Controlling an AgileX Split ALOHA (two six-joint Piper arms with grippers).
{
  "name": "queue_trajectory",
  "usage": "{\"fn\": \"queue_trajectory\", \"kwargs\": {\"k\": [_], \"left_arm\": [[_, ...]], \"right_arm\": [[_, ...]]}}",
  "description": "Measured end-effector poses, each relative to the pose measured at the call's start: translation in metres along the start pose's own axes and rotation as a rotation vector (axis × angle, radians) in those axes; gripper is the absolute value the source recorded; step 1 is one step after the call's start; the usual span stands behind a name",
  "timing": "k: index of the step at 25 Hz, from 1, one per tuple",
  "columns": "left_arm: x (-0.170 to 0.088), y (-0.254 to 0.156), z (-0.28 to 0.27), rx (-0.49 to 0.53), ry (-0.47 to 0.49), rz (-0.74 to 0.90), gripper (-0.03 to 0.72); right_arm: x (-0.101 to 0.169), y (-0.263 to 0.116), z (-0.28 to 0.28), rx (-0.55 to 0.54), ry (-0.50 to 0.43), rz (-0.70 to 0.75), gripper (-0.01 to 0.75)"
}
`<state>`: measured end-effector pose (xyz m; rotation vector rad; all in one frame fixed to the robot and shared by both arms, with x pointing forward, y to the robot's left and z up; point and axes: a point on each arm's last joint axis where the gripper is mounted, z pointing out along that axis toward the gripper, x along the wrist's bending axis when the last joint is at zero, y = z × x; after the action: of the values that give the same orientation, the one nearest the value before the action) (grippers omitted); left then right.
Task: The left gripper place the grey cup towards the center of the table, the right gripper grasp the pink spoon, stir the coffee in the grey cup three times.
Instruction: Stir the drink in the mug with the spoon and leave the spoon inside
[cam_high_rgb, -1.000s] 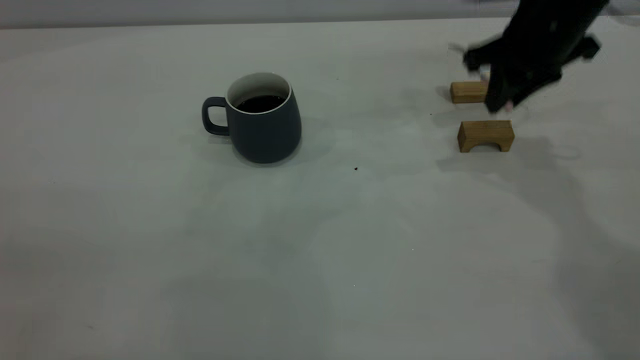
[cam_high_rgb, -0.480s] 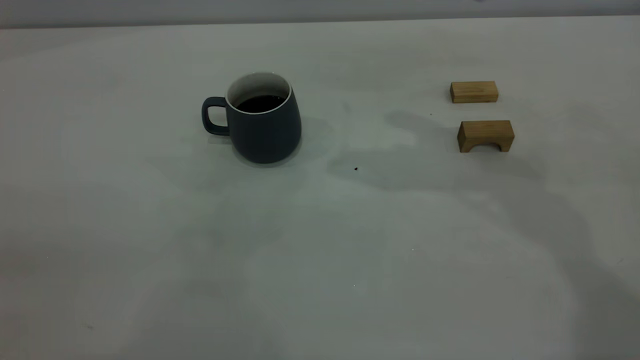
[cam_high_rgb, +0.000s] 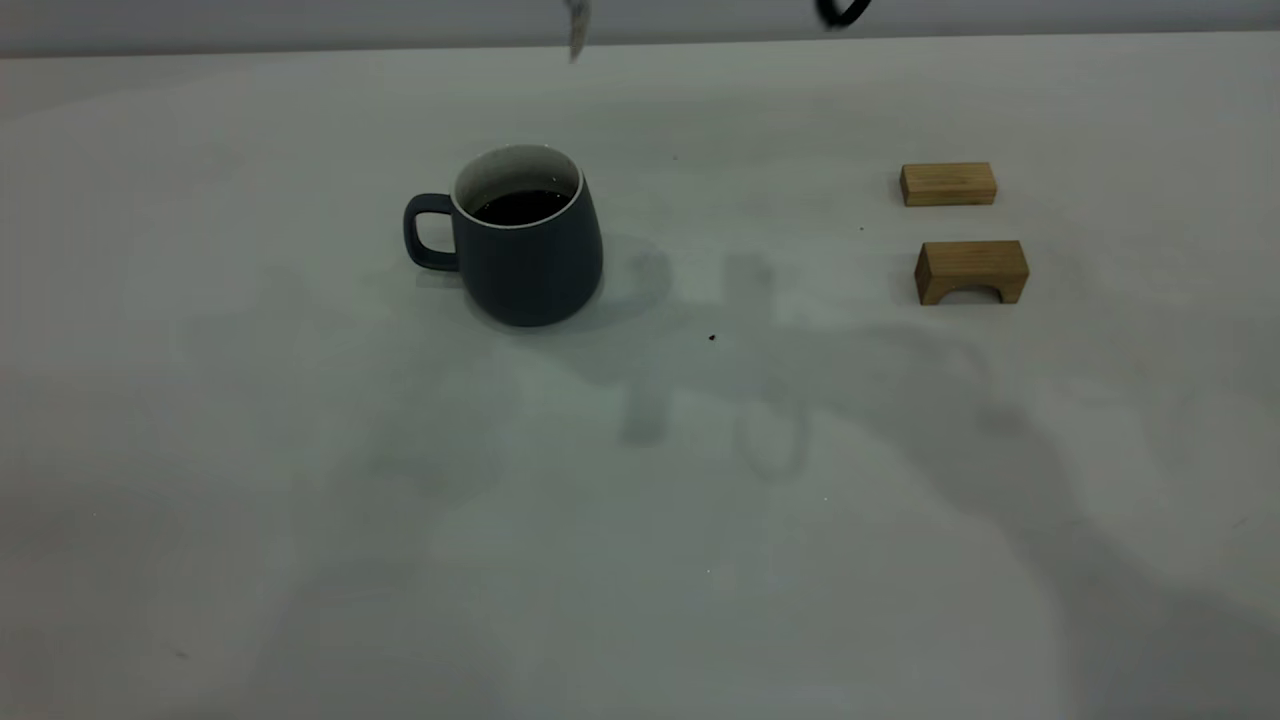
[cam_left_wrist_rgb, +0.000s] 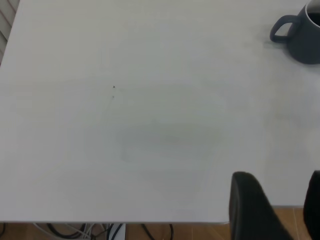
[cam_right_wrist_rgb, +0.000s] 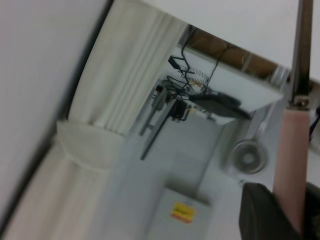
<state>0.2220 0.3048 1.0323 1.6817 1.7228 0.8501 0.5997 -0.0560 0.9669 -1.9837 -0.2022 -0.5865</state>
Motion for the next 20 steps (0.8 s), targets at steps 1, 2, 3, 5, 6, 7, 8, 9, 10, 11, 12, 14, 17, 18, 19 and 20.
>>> {"fn": "queue_trajectory", "kwargs": {"k": [1,2,3,5,6,7,8,9,10,11,12,14,17,18,19,20], "left_arm": [[0.0,0.0,0.0,0.0,0.0,0.0,0.337],[0.0,0.0,0.0,0.0,0.0,0.0,0.337],[0.0,0.0,0.0,0.0,0.0,0.0,0.337],[0.0,0.0,0.0,0.0,0.0,0.0,0.337],[0.0,0.0,0.0,0.0,0.0,0.0,0.337],[0.0,0.0,0.0,0.0,0.0,0.0,0.337],[0.0,0.0,0.0,0.0,0.0,0.0,0.337],[0.0,0.0,0.0,0.0,0.0,0.0,0.337],[0.0,0.0,0.0,0.0,0.0,0.0,0.337],[0.0,0.0,0.0,0.0,0.0,0.0,0.337],[0.0,0.0,0.0,0.0,0.0,0.0,0.337],[0.0,0.0,0.0,0.0,0.0,0.0,0.337],[0.0,0.0,0.0,0.0,0.0,0.0,0.337],[0.0,0.0,0.0,0.0,0.0,0.0,0.337],[0.0,0.0,0.0,0.0,0.0,0.0,0.337],[0.0,0.0,0.0,0.0,0.0,0.0,0.337]], "right_arm": [[-0.001,0.0,0.001,-0.003,-0.002,0.039,0.136],[-0.002,-0.001,0.002,-0.005,-0.003,0.063,0.136],[-0.003,-0.002,0.003,-0.011,-0.001,0.077,0.136],[-0.004,0.0,0.005,-0.025,0.001,0.088,0.136],[-0.004,0.002,0.006,-0.035,0.003,0.094,0.136],[-0.005,0.003,0.007,-0.04,0.003,0.098,0.136],[-0.005,0.005,0.008,-0.046,0.001,0.101,0.136],[-0.006,0.006,0.009,-0.048,0.0,0.103,0.136],[-0.005,0.007,0.01,-0.047,0.002,0.105,0.136],[-0.002,0.007,0.012,-0.042,0.005,0.105,0.136],[0.001,0.007,0.015,-0.035,0.009,0.105,0.136],[0.007,0.008,0.025,-0.016,0.013,0.125,0.136],[0.009,0.019,0.042,-0.011,0.006,0.187,0.136],[0.008,0.025,0.046,-0.014,-0.001,0.213,0.136],[0.007,0.031,0.051,-0.018,-0.006,0.235,0.136],[0.006,0.036,0.056,-0.022,-0.011,0.249,0.136]]}}
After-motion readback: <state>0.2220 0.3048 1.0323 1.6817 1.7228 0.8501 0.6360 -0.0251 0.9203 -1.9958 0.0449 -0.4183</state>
